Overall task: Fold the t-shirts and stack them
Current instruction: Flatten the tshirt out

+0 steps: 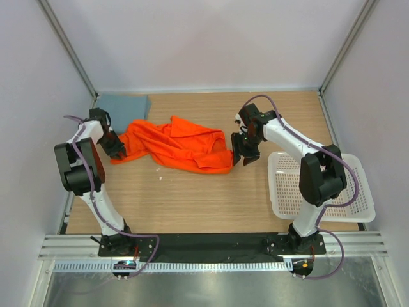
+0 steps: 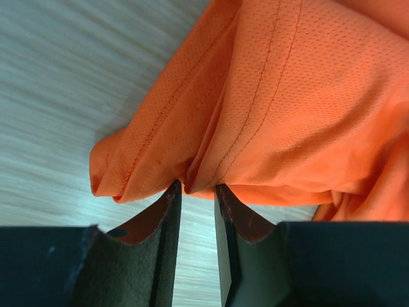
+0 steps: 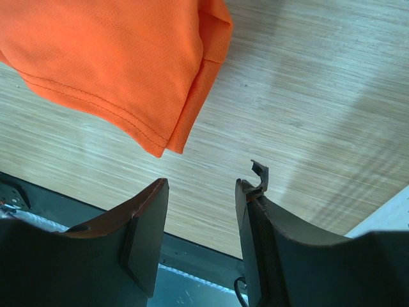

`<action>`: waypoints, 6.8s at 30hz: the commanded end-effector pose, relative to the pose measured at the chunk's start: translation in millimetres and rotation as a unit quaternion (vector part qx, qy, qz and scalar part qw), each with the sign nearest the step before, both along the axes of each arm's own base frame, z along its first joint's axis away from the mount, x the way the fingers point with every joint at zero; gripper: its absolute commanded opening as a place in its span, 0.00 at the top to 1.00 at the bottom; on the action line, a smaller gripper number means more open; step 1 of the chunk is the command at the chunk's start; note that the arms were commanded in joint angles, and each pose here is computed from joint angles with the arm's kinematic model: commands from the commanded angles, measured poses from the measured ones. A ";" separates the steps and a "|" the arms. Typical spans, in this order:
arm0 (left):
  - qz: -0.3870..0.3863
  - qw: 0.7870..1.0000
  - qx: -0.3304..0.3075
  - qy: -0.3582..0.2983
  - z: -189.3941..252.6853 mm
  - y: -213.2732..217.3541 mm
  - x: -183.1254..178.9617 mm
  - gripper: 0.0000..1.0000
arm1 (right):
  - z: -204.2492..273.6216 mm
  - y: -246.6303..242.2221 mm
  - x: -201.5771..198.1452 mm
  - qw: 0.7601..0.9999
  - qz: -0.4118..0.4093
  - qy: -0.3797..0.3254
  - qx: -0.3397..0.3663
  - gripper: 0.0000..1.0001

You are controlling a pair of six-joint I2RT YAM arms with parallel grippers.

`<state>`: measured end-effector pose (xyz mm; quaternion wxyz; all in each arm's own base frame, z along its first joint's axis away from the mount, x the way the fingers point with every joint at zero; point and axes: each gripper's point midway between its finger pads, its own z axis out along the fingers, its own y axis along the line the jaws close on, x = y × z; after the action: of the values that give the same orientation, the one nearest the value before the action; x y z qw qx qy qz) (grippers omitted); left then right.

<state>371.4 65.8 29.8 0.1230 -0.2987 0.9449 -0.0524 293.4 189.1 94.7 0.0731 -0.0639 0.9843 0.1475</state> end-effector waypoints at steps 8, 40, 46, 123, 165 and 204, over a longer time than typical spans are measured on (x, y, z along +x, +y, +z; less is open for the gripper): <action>0.006 0.999 0.014 -0.048 22.1 10.9 30.2 0.72 | 14.8 13.2 9.6 0.999 0.006 -0.027 0.034 0.47; 0.000 0.998 0.031 -0.055 43.5 18.1 37.5 0.72 | 3.6 14.9 4.9 0.999 0.006 -0.013 0.039 0.47; -0.002 0.998 0.036 -0.053 45.3 19.7 35.8 0.70 | 1.8 16.0 4.4 0.999 0.009 -0.010 0.040 0.47; -0.010 0.999 0.041 -0.008 5.3 0.2 26.3 0.69 | -7.4 13.7 -7.4 0.999 0.007 0.001 0.045 0.47; -0.025 0.998 0.037 -0.039 38.3 -10.1 8.5 1.00 | 5.1 37.6 3.2 0.991 -0.074 0.005 0.112 0.39; -0.034 0.998 0.033 -0.048 47.0 -20.3 14.9 1.00 | -14.8 45.5 13.0 0.991 -0.073 0.036 0.104 0.57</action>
<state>379.3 46.3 57.5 0.1518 -0.2628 0.9523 -0.0332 305.2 229.2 80.2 0.0552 0.0207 0.9704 0.2342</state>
